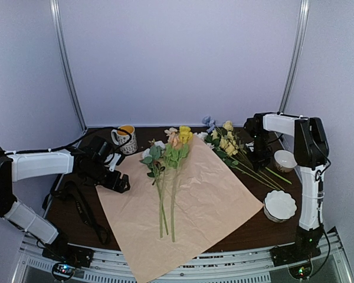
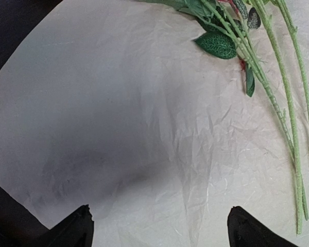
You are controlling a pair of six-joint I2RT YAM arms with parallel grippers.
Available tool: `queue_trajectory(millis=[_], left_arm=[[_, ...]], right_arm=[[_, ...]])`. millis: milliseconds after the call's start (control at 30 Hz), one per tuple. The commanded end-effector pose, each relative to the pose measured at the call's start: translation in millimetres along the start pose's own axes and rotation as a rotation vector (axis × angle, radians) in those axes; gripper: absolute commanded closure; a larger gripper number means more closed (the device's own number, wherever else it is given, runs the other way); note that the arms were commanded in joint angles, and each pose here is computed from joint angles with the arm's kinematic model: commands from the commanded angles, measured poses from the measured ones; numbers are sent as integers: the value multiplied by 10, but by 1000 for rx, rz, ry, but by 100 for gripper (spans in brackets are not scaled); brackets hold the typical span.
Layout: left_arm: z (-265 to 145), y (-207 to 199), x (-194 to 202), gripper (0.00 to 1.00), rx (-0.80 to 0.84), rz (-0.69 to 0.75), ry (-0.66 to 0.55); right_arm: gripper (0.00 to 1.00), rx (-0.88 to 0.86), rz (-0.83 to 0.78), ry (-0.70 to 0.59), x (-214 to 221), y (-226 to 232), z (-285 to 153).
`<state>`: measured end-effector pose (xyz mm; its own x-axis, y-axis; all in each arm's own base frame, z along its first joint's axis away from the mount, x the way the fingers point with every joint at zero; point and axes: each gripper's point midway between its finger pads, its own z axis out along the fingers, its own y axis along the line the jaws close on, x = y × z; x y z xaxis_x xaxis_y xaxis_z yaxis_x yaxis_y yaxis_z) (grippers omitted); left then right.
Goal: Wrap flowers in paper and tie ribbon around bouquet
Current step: Pick up the fake flower from the corner of the board.
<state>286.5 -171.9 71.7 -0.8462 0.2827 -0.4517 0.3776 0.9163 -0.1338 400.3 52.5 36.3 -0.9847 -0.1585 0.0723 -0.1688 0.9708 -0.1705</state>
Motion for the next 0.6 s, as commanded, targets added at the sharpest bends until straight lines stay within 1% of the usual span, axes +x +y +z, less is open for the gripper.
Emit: queue_trajectory(millis=[0,100,200,367,467,567], left_arm=[[-17,11,-74,6,-6,7,-17],[-21,0,-79,6,-2,8,-18],[-28,3,-80,6,-3,8,-21],[-26,10,-67,6,-7,9,-17],[-32,1,-75,6,-2,12,-19],[-29,-5,-77,6,0,16,-18]], right_arm=[[71,27,-20,30,32,-46,147],[77,34,-25,35,15,-56,183],[81,45,-31,22,-11,-72,160],[95,84,-51,-3,-18,-145,84],[100,145,-41,-75,-71,-261,-119],[100,188,-40,-195,-145,-329,-467]])
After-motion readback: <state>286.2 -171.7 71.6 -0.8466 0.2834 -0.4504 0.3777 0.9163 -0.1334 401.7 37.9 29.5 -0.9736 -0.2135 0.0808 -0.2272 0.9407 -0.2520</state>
